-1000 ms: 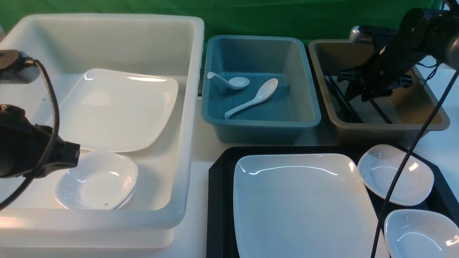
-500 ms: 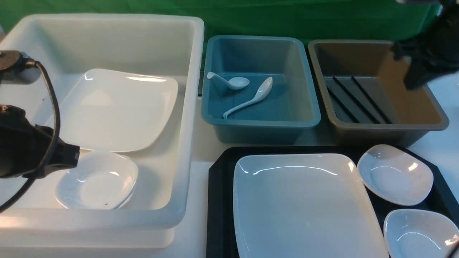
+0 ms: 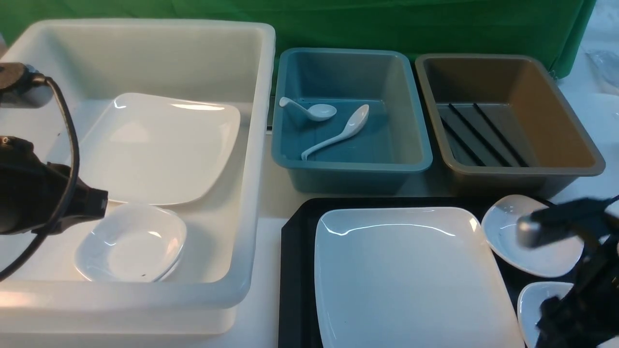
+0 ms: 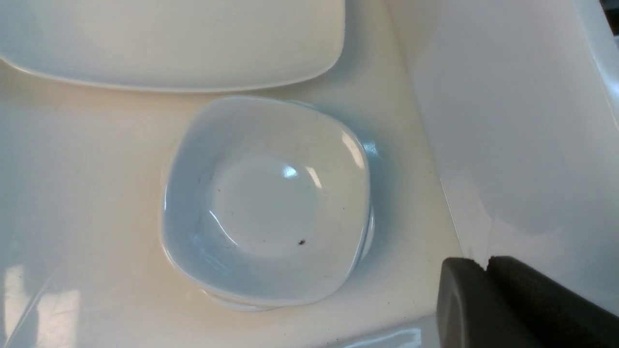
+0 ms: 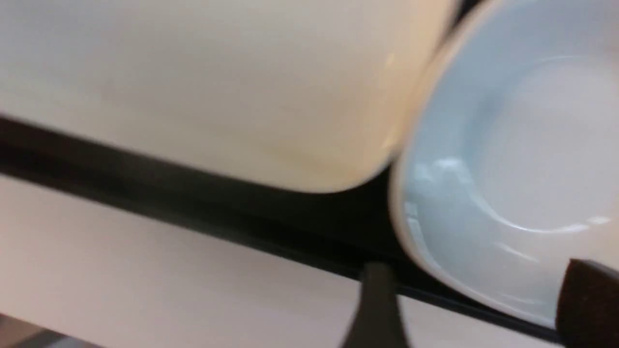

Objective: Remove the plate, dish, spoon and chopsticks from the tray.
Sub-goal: Use the right arm to grab a small plate from the dinner plate, then use the right arm to put the small plate into the large storage box on the left

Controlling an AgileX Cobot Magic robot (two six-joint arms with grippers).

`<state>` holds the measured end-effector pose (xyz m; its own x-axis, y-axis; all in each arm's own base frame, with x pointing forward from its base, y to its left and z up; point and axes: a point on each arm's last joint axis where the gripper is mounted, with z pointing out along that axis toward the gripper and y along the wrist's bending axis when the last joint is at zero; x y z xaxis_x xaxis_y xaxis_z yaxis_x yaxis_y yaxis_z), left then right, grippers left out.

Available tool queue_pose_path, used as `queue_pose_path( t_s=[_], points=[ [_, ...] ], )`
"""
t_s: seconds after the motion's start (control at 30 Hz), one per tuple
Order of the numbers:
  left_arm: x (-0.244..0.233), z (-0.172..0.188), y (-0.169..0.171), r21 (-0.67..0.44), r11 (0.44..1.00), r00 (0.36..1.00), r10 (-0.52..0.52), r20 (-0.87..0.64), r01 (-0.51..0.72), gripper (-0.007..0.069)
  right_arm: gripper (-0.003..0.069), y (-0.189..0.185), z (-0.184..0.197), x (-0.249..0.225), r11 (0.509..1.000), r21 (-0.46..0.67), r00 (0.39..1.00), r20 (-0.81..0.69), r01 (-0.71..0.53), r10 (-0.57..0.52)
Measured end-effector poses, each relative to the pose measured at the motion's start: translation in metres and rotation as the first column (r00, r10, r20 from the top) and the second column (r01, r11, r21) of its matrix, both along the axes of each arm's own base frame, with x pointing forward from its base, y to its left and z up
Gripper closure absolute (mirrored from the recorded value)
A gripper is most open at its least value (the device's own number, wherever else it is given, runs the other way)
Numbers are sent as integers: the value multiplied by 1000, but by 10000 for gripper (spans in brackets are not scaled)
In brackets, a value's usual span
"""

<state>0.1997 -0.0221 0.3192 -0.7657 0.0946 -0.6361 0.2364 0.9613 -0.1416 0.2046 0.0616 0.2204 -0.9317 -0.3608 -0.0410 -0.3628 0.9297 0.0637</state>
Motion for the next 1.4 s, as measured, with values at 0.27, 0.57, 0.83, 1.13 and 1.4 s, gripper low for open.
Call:
queue_pose_path(
  t_s=[0.27,0.57,0.83,1.13,1.4],
  points=[
    [1,1,0,0,1000,1000,5,14,-5,589,84,14,-40,-3,981,-107,987,-7,-162,162],
    [1,1,0,0,1000,1000,6,16,-6,589,172,12,-57,5,969,-173,984,-48,-176,170],
    [1,1,0,0,1000,1000,6,16,-6,589,428,11,-55,3,960,-196,980,-70,-199,189],
    [1,1,0,-2,1000,1000,7,18,-7,589,483,12,-30,5,959,-226,978,-150,-174,142],
    [3,2,1,-15,999,999,29,30,-28,589,589,15,60,9,989,-133,986,141,-72,90]
  ],
)
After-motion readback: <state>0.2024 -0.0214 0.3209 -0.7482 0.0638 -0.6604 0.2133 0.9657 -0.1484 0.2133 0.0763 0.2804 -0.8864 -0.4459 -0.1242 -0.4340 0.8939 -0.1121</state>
